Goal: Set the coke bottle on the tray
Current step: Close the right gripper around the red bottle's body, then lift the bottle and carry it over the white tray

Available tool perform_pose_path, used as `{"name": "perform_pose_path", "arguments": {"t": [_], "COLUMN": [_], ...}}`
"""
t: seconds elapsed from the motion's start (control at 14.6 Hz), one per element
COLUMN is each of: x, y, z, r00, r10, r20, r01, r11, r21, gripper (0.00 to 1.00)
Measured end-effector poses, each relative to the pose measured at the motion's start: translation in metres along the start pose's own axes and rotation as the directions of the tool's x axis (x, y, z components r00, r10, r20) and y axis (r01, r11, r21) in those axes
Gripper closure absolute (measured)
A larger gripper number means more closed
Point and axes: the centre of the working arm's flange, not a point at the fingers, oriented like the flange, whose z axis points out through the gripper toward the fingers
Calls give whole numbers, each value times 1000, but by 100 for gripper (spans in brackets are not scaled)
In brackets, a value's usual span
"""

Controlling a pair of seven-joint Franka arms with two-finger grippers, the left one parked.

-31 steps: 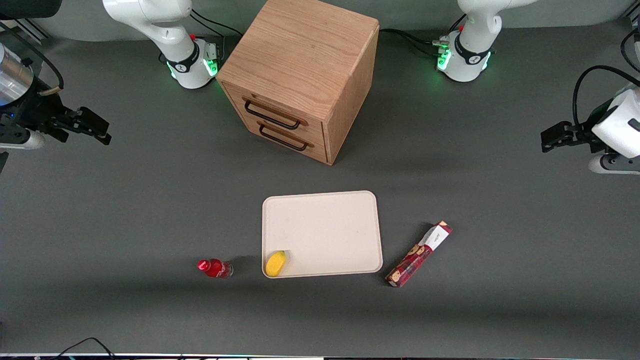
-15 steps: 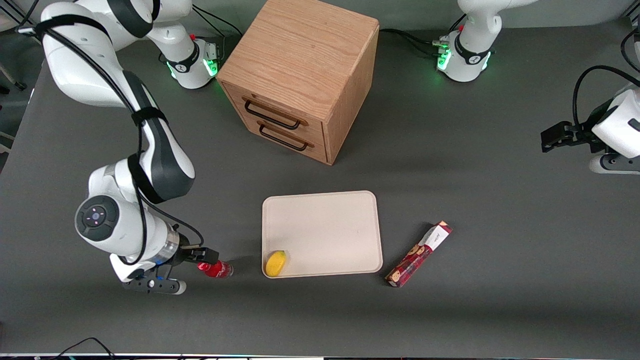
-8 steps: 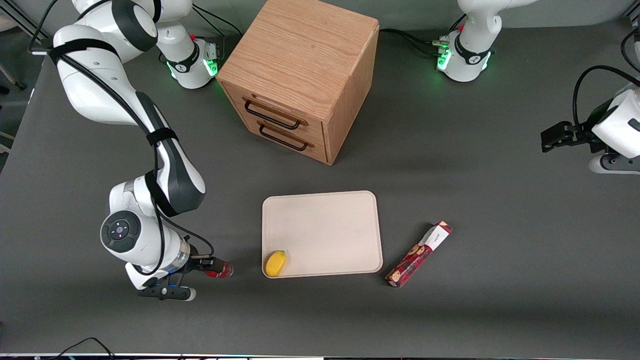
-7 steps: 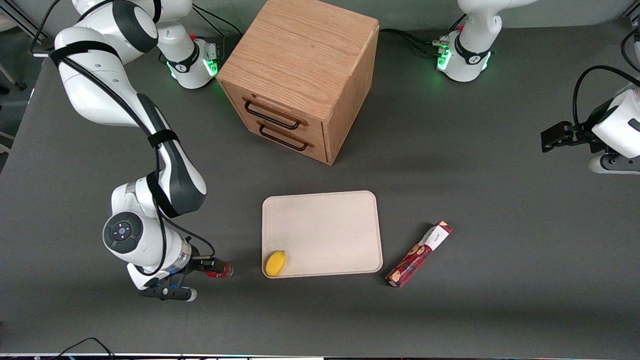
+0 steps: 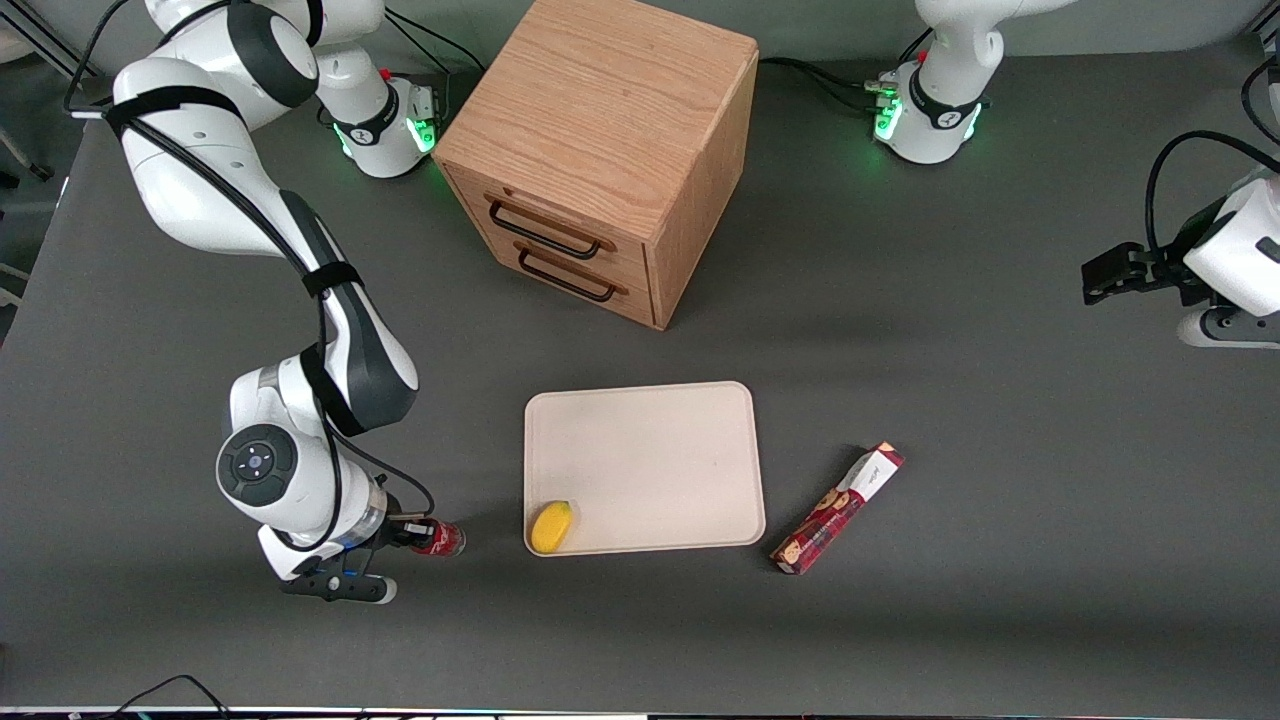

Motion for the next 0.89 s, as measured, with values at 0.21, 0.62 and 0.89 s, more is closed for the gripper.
{"name": "perform_pose_path", "arguments": {"t": [0.21, 0.62, 0.89], "x": [0, -25, -71], "y": [-4, -19, -49], "z": [-6, -133, -230], "r00": [1000, 997, 993], "r10": [-3, -32, 37], "r20": [2, 72, 110], "r01": [3, 34, -36], "r11": [1000, 999, 999], "r21": [6, -25, -11], "gripper": [68, 68, 68]}}
